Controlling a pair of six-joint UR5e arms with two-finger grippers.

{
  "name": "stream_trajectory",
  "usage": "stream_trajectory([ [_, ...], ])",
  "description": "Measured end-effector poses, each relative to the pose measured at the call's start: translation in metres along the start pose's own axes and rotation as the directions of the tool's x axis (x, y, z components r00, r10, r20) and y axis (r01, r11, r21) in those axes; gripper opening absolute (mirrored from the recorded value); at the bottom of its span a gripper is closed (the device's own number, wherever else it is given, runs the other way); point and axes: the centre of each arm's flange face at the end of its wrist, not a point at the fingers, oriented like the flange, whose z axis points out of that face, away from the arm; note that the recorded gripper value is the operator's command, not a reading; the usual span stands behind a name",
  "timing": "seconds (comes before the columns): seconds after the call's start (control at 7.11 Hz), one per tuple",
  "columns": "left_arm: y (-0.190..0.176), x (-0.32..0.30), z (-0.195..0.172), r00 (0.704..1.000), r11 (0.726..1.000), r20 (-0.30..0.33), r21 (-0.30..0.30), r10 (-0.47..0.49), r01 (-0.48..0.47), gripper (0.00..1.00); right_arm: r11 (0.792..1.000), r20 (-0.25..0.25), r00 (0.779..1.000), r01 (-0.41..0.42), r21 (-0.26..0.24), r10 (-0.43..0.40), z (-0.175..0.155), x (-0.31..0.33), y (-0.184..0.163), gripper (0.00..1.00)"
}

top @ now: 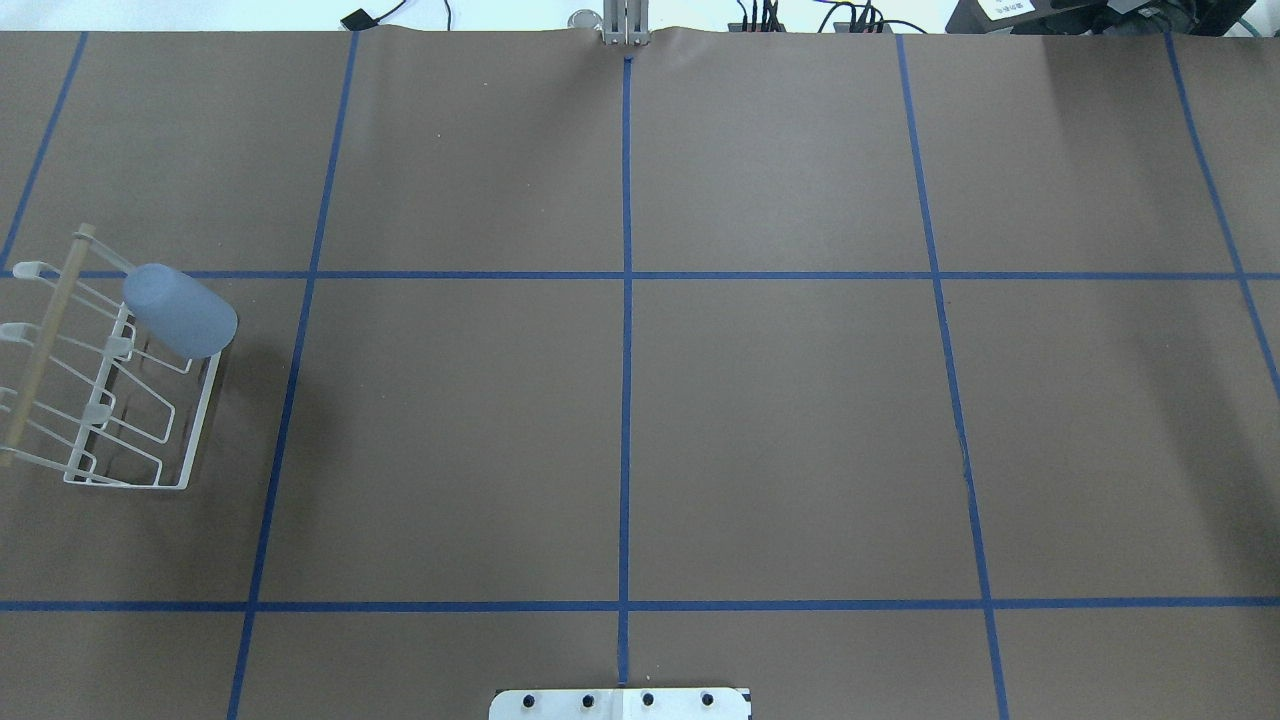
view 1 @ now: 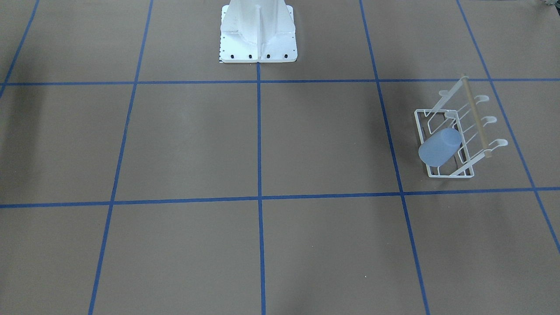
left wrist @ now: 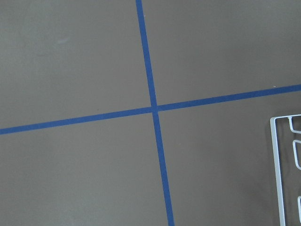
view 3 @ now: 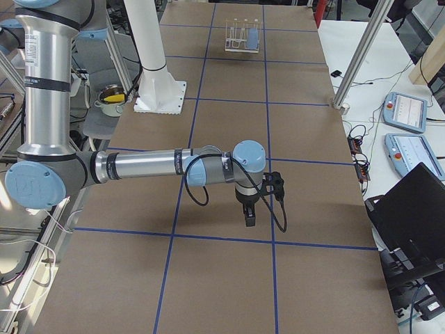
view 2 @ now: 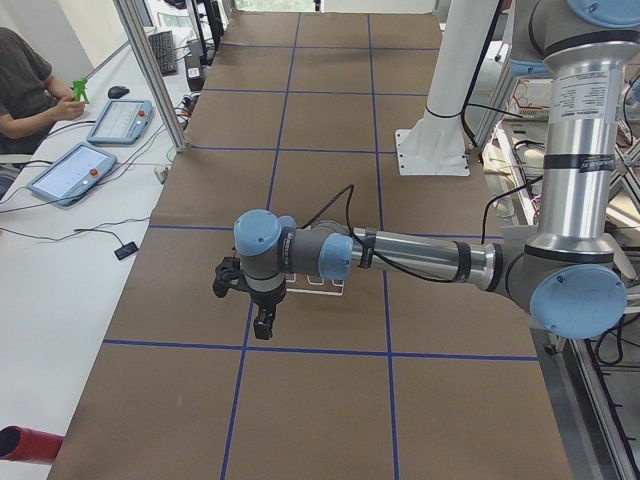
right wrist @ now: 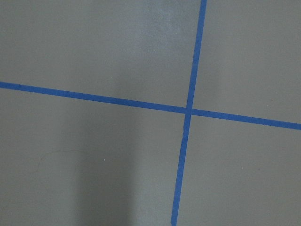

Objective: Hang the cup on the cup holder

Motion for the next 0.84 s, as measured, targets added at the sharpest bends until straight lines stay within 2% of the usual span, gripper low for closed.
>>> stream_trajectory([
  [0.14,0.001,0.000,0.001,1.000,1.000,-0.022,-0.004,-0.010,0.010,0.99,1.000,0.001,1.000,0.002,0.003,-0.002,-0.002,-0.002,0.004,1.00],
  [0.42,0.008,0.005,-0.003,0.992,0.999,-0.122,-0.003,-0.032,0.032,0.99,1.000,0.003,1.000,0.007,0.009,-0.007,-0.006,-0.005,0.007,1.00],
  [0.84,0.007,0.015,-0.022,0.989,0.999,-0.147,0.037,-0.008,0.014,0.99,1.000,0.025,1.000,0.002,0.007,-0.003,-0.004,-0.006,0.006,1.00],
])
